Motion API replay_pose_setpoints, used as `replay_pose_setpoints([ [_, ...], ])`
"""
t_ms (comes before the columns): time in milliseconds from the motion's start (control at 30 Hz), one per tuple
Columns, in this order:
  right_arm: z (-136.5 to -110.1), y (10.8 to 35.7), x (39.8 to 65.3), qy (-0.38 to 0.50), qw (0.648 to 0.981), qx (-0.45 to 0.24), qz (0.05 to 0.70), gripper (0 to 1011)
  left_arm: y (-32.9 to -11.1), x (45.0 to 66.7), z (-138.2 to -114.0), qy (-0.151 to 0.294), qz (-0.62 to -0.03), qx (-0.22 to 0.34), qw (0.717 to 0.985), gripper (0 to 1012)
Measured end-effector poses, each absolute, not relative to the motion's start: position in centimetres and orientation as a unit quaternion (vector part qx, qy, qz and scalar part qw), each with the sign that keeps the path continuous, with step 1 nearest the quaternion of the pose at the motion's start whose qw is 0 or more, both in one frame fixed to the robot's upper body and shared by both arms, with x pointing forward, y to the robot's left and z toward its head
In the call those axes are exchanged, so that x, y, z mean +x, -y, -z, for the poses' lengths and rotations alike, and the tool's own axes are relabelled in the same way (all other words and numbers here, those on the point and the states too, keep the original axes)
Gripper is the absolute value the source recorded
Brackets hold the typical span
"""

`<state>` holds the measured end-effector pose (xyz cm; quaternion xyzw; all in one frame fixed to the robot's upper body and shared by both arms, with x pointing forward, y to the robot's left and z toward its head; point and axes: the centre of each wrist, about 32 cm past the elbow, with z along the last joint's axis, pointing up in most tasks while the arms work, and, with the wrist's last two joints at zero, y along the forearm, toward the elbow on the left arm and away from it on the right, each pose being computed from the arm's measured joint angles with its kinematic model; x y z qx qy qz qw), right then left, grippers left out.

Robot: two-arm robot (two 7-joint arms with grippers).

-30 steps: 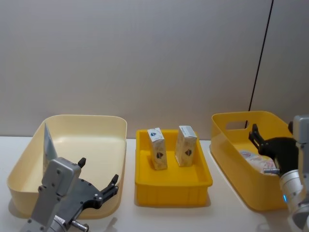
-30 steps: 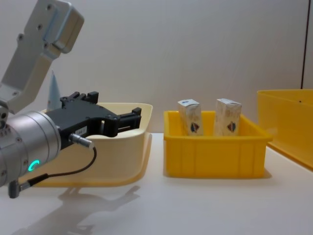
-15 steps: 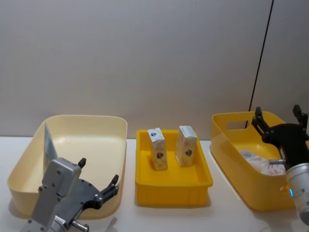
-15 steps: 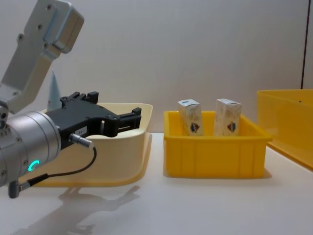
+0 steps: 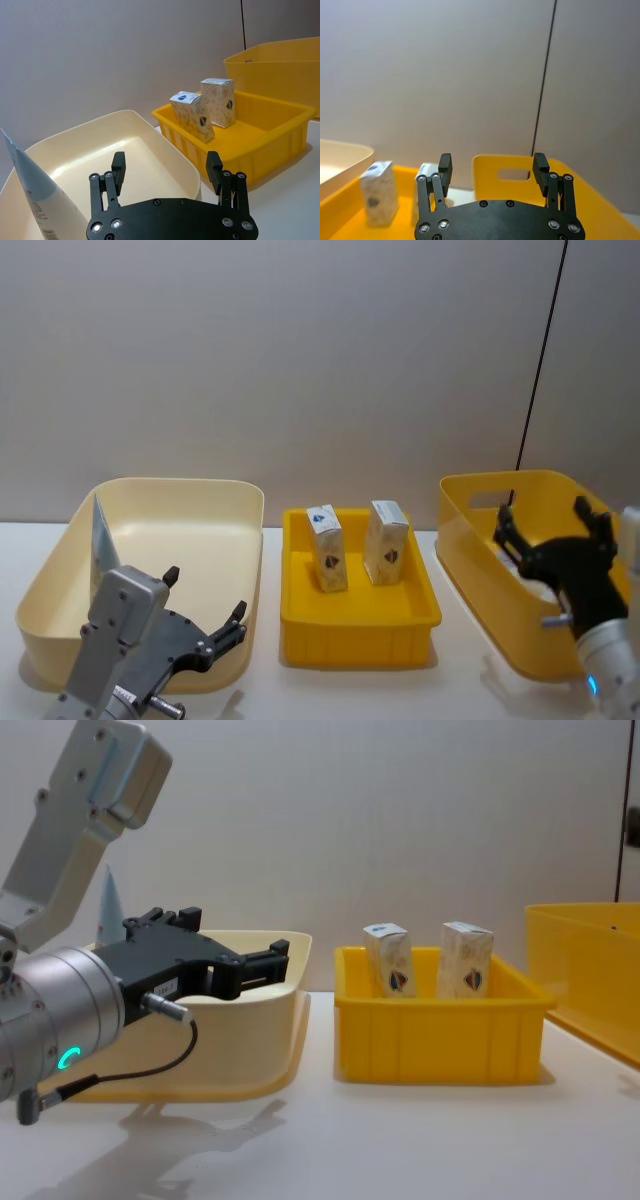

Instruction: Bimanual collaborative sorting of washing and personal care products

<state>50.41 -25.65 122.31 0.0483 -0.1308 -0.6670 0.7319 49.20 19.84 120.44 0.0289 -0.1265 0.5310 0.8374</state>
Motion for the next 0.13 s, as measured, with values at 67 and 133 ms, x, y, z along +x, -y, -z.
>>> replay_pose_setpoints([
  [67, -122.11, 25.55, 50.03, 0.126, 0.738, 0.046, 0.661, 1001, -19.84, 49.20, -120.44, 0.126, -0.531, 0.029, 0.837, 1003],
  [133, -121.66, 25.34, 49.41, 0.116, 0.748, 0.042, 0.652, 1001, -19.84, 49.20, -120.44, 0.126, -0.531, 0.029, 0.837, 1003],
])
